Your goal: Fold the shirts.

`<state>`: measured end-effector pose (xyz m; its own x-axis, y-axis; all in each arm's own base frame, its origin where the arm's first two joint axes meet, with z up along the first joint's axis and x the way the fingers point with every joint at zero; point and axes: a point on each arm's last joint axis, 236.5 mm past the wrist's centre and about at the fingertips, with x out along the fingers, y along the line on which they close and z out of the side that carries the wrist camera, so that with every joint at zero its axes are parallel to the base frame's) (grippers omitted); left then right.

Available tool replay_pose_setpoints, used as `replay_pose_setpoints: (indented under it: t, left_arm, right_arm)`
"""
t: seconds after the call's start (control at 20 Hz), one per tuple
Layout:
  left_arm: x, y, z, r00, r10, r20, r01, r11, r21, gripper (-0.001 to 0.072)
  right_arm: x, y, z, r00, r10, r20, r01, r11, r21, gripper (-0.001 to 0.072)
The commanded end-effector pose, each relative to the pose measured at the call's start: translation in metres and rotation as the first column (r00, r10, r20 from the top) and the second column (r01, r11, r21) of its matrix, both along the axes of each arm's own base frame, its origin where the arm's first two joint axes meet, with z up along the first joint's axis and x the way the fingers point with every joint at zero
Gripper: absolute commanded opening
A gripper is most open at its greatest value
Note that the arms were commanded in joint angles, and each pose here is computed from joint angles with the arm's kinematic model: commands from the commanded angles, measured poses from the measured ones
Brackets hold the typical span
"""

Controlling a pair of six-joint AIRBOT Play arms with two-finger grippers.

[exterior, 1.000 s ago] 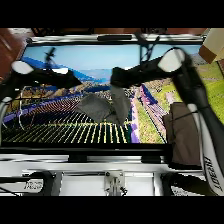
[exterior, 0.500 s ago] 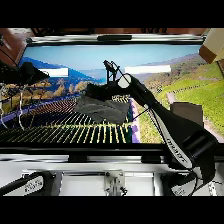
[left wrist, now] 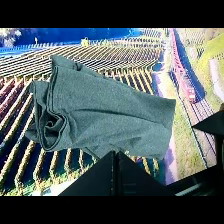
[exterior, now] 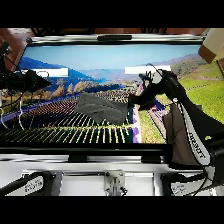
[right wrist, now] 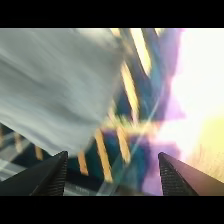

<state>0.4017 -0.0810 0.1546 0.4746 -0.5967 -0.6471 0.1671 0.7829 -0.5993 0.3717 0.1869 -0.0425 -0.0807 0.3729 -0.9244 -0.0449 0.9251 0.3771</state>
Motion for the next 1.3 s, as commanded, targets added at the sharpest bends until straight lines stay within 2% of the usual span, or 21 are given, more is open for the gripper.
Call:
replay_pose_setpoints:
  t: [0.0,0.1,0.3,0.35,0.4,0.45,0.5,0.7,0.9,1.0,1.15,1.25]
  left_arm:
    - [-0.001,0.001,-0.008,1.000,0.002,-0.010,-0.002,1.000,0.001,0.0031]
    - [0.000,0.001,-0.011,1.000,0.006,-0.015,-0.006,1.000,0.000,0.0031]
    - [0.000,0.001,-0.014,1.000,0.000,-0.011,0.000,1.000,0.004,0.0031]
    - [0.000,0.001,-0.014,1.000,0.000,-0.012,0.000,1.000,0.004,0.0031]
    - [0.000,0.001,-0.014,1.000,0.000,-0.012,0.000,1.000,0.004,0.0031]
    - [-0.001,0.001,-0.013,1.000,0.000,-0.012,0.000,1.000,0.004,0.0031]
    - [-0.001,0.001,-0.013,1.000,-0.001,-0.012,0.001,1.000,0.004,0.0031]
    - [-0.001,0.001,-0.013,1.000,-0.001,-0.012,0.001,1.000,0.004,0.0031]
    - [-0.001,0.000,-0.013,1.000,-0.001,-0.011,0.002,1.000,0.001,0.0031]
    - [-0.001,0.000,-0.013,1.000,-0.001,-0.011,0.002,1.000,0.001,0.0031]
    - [-0.001,-0.001,-0.012,1.000,-0.004,-0.012,0.004,1.000,-0.006,0.0031]
    - [-0.003,-0.012,-0.002,1.000,-0.024,-0.003,0.024,0.998,-0.063,0.0031]
  right_arm:
    - [-0.013,0.012,-0.034,0.987,-0.144,-0.075,0.152,0.982,0.109,0.0681]
    - [0.000,0.032,-0.042,0.972,-0.230,-0.049,0.235,0.955,0.182,0.0681]
    - [0.006,0.076,-0.054,0.959,-0.275,-0.064,0.283,0.924,0.259,0.0678]
    - [0.002,0.086,-0.057,0.959,-0.271,-0.077,0.282,0.922,0.266,0.0636]
    - [-0.001,0.093,-0.061,0.961,-0.265,-0.083,0.278,0.922,0.268,0.0468]
    - [-0.001,0.096,-0.061,0.963,-0.261,-0.069,0.269,0.926,0.266,0.0159]
    - [0.004,0.097,-0.056,0.962,-0.269,-0.049,0.272,0.921,0.278,0.0070]
    - [0.054,0.076,0.035,0.945,-0.230,0.232,0.130,0.916,0.379,0.0063]
    - [0.077,0.012,0.192,0.835,-0.313,0.452,0.080,0.883,0.463,0.0063]
    - [0.072,-0.033,0.243,0.783,-0.372,0.498,0.120,0.877,0.466,0.0063]
    - [0.056,-0.111,0.281,0.701,-0.456,0.549,0.249,0.877,0.410,0.0063]
    - [0.042,-0.159,0.285,0.665,-0.500,0.555,0.345,0.864,0.366,0.0063]
